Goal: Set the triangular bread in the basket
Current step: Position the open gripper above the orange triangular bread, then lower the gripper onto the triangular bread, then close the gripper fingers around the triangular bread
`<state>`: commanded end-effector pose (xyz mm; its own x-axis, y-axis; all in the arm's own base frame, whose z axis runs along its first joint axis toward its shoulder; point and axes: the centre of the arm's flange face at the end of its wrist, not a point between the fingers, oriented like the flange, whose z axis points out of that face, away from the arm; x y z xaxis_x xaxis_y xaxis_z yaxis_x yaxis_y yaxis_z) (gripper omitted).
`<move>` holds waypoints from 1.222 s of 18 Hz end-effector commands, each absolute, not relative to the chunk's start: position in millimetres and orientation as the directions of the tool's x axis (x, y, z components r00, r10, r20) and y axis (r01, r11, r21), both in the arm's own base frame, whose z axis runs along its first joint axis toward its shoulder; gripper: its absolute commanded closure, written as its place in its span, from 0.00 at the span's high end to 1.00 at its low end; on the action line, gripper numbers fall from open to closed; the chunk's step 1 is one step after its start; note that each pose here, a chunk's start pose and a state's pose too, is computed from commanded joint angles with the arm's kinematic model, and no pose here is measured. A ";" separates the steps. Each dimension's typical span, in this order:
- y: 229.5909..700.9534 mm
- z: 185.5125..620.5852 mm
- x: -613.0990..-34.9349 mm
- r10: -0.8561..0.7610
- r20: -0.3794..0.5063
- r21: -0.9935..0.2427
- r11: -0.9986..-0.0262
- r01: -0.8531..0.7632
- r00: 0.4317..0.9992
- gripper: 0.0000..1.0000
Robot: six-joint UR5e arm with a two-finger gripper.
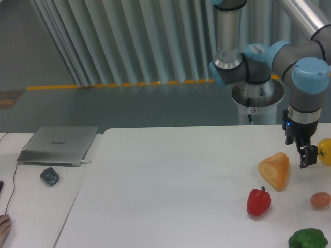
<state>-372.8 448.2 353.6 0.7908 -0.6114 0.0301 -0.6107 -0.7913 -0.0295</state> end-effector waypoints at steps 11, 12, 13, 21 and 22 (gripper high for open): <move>458.1 313.1 -354.1 -0.586 0.106 0.018 -0.807 -0.591 0.803 1.00; 461.0 305.6 -351.7 -0.587 0.118 0.042 -0.803 -0.595 0.801 1.00; 464.5 301.4 -348.4 -0.576 0.122 0.067 -0.808 -0.586 0.808 1.00; 479.5 282.8 -337.3 -0.555 0.140 0.128 -0.811 -0.570 0.820 0.91; 479.4 282.8 -337.4 -0.555 0.139 0.130 -0.811 -0.570 0.820 0.83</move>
<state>-337.4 479.4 282.8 0.8203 -0.5547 0.1393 -0.5705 -0.8110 0.1299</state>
